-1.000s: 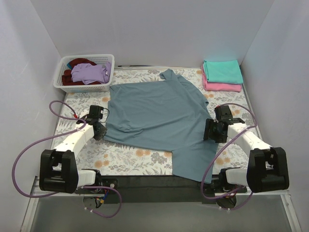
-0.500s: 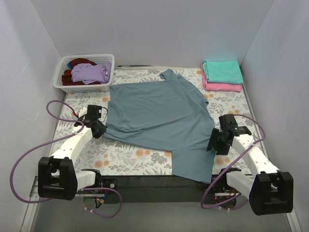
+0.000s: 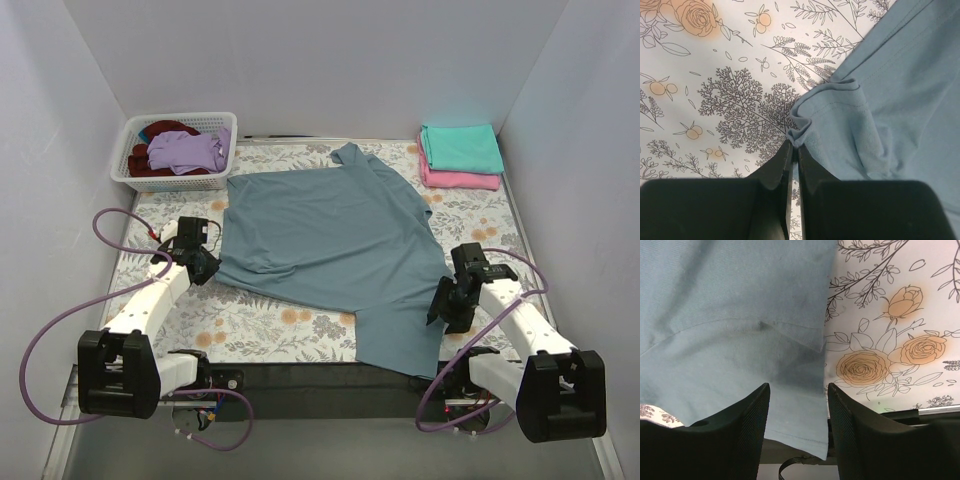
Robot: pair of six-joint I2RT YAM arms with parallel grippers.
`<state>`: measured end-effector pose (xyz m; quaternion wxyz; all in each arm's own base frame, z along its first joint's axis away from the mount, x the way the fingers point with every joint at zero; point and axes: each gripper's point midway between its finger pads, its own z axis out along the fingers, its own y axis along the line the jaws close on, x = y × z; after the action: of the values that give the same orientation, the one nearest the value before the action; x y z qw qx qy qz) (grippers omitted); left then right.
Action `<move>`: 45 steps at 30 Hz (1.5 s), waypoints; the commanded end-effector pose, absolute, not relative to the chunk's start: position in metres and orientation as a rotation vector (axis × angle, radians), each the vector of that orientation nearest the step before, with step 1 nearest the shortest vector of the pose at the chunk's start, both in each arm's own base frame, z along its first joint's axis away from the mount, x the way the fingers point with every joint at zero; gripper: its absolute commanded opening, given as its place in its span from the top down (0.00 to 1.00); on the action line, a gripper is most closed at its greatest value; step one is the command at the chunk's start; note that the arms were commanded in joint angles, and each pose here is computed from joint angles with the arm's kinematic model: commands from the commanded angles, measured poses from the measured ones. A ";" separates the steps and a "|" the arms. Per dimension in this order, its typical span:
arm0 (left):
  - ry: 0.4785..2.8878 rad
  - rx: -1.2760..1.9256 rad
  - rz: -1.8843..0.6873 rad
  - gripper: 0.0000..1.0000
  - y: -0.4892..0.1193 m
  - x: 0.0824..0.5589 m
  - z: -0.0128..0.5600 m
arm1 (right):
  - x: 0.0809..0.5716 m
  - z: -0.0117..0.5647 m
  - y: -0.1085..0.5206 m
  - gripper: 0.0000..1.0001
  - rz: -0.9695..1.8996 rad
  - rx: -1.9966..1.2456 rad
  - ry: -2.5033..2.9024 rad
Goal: Fold and stack the t-shirts
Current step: Flatten the tshirt out
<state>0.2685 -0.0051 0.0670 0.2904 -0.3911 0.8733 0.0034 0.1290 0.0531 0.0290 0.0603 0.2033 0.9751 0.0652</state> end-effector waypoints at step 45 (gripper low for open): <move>1.202 -0.539 -0.411 1.00 0.003 0.228 0.579 | 0.211 0.590 -0.010 0.99 -0.007 0.140 1.265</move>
<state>0.2821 -0.0115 0.5265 0.7013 -0.2735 0.6267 -0.2018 0.2677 0.0120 0.5195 0.7162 0.0674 0.6942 0.0246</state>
